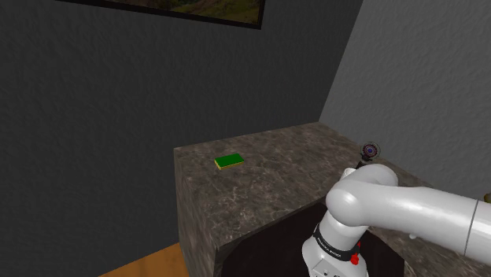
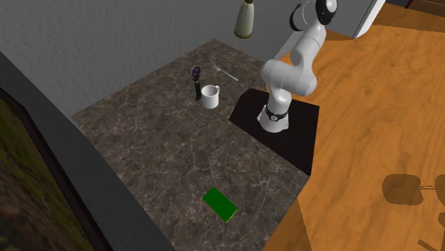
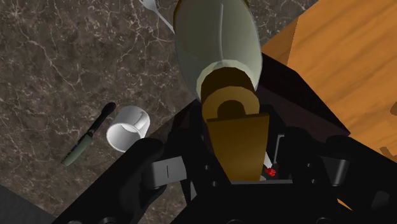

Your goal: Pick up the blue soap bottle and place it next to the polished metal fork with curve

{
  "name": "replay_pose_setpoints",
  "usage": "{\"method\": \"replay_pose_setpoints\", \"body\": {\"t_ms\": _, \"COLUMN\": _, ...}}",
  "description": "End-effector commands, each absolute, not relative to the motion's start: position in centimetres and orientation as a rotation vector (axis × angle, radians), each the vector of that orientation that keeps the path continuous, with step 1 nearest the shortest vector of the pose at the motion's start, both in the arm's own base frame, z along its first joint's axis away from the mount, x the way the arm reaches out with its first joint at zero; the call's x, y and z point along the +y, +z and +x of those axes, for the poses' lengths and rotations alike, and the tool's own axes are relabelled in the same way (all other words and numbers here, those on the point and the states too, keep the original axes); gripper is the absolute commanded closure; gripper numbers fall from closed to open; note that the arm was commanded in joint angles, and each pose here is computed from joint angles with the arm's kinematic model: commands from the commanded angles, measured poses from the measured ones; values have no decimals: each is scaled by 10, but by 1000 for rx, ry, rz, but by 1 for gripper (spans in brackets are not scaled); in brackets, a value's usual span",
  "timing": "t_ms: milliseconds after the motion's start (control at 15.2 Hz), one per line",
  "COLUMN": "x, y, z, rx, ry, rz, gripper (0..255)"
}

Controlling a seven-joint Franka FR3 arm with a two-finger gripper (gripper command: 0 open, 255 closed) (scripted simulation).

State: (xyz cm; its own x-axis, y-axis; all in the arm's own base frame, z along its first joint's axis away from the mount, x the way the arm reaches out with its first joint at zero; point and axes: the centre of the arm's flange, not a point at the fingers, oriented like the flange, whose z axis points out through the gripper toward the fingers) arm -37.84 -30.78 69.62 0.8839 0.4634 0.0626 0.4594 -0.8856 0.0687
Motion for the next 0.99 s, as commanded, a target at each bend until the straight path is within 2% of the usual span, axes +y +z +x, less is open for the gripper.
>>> {"method": "replay_pose_setpoints", "body": {"t_ms": 0, "x": -309, "y": 686, "z": -378, "rx": 735, "ry": 119, "rz": 2998, "gripper": 255}}
{"method": "replay_pose_setpoints", "body": {"t_ms": 924, "x": -309, "y": 612, "z": -378, "rx": 735, "ry": 119, "rz": 2998, "gripper": 255}}
